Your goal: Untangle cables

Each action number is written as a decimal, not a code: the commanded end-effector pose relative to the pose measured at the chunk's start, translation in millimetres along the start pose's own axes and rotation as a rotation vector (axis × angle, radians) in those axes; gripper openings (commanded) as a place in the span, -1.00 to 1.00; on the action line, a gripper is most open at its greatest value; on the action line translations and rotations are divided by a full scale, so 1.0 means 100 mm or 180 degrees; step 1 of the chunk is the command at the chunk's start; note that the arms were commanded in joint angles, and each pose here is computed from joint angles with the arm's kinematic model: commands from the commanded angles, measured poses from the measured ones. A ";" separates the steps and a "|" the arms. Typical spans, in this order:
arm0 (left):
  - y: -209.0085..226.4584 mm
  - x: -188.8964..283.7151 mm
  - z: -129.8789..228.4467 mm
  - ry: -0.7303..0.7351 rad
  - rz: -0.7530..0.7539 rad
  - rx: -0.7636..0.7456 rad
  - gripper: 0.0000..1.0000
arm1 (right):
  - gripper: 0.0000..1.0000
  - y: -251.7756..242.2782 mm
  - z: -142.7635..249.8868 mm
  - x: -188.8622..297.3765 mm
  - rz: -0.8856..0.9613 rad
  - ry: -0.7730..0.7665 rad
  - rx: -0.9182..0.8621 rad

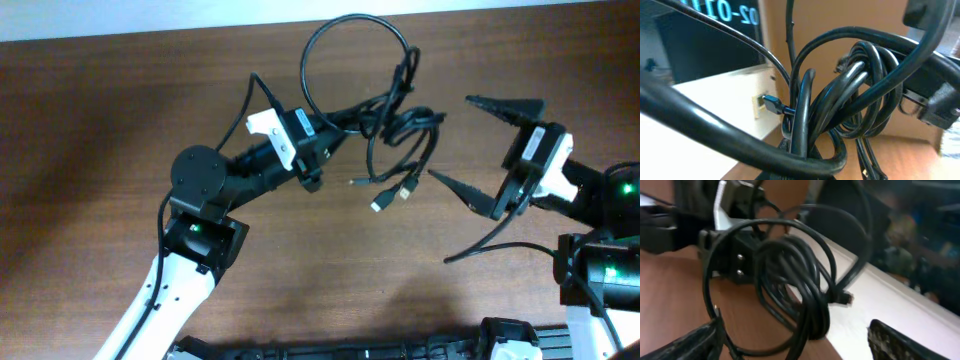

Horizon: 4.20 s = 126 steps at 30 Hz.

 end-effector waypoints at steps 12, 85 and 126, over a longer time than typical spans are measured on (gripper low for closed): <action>-0.24 -0.03 -0.18 -0.0198 0.0353 -0.0070 -1.00 | -0.92 0.18 -0.06 0.01 -0.0440 -0.0069 0.0097; -0.07 0.59 -0.20 0.0639 -0.0776 -0.0291 0.98 | -0.92 -0.10 0.21 -0.06 -0.0893 0.0109 -0.1333; -0.64 -0.21 0.12 0.0266 0.0616 0.0457 0.91 | -0.92 -0.21 0.16 -0.09 -0.0894 0.0098 -0.1344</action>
Point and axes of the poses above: each gripper's point midway between its finger pads, its own x axis back along the fingers, its own y axis along the line the jaws close on, z = x × y, the point moved 5 cm from there along x, back along the fingers, and after that the axes turned 7 degrees about -x, right-handed, at the moved point
